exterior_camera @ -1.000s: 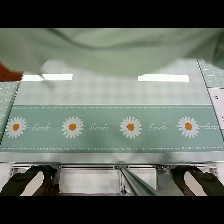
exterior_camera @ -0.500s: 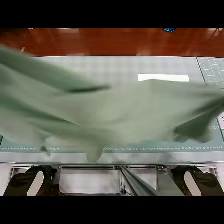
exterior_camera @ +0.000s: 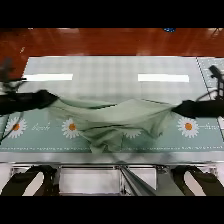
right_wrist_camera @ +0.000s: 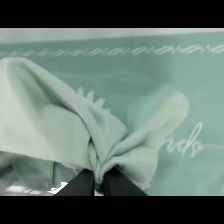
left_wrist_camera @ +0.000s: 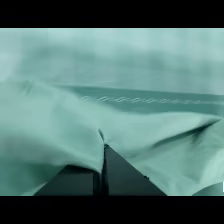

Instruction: Fold the shirts.

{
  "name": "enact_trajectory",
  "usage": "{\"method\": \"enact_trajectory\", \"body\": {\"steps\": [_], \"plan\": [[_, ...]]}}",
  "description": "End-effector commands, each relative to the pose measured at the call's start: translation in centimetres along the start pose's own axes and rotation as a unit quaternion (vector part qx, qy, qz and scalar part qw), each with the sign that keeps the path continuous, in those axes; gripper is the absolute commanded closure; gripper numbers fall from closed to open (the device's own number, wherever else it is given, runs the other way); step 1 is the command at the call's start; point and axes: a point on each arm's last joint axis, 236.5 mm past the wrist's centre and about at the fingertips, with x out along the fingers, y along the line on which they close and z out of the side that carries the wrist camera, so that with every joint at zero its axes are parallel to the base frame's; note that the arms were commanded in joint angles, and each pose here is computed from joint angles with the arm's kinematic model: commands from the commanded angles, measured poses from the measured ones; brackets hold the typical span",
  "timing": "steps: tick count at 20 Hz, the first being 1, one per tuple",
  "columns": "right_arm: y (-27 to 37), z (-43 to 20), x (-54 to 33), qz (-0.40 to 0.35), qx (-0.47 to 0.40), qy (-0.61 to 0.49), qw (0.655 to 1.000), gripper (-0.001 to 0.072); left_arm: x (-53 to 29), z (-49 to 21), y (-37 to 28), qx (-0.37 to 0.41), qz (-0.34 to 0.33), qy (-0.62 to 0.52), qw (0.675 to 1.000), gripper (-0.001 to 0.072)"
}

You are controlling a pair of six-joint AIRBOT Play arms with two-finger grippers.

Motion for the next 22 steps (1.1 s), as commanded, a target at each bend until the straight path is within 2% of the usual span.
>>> {"method": "enact_trajectory", "body": {"steps": [1,5,6,7,8,12,15,18,22], "plan": [[-4.2,4.9,6.4,-0.013,0.042,0.007,0.999,0.0687,8.1,-0.6,3.8,-0.034,0.026,0.02,0.999,0.0686],[-4.1,10.8,10.4,0.032,0.086,0.015,0.996,0.0687,13.7,3.1,3.8,-0.064,0.011,0.027,0.998,0.0685],[-4.2,12.1,11.0,0.038,0.104,0.009,0.994,0.0652,14.6,3.8,3.7,-0.074,0.005,0.031,0.997,0.0643],[-4.3,13.3,11.5,0.043,0.131,0.001,0.99,0.0449,15.3,4.2,3.5,-0.074,-0.001,0.042,0.996,0.0387],[-4.6,14.2,11.5,0.043,0.138,-0.004,0.99,0.0293,15.4,4.5,3.2,-0.069,-0.008,0.06,0.996,0.0203],[-7.7,17.2,4.9,0.035,0.143,-0.031,0.989,0.0303,8.4,7.3,6.1,-0.063,0.0,0.117,0.991,0.02],[-14.4,15.2,-1.1,-0.042,0.171,-0.043,0.983,0.0303,1.9,7.5,9.3,-0.107,0.01,0.101,0.989,0.02],[-18.3,9.9,-1.1,-0.077,0.218,-0.026,0.973,0.0303,-0.2,2.3,9.6,-0.137,0.014,0.107,0.985,0.02],[-15.4,3.4,4.7,0.007,0.219,-0.004,0.976,0.0304,1.2,-10.2,7.6,-0.154,-0.002,0.198,0.968,0.02]]}}
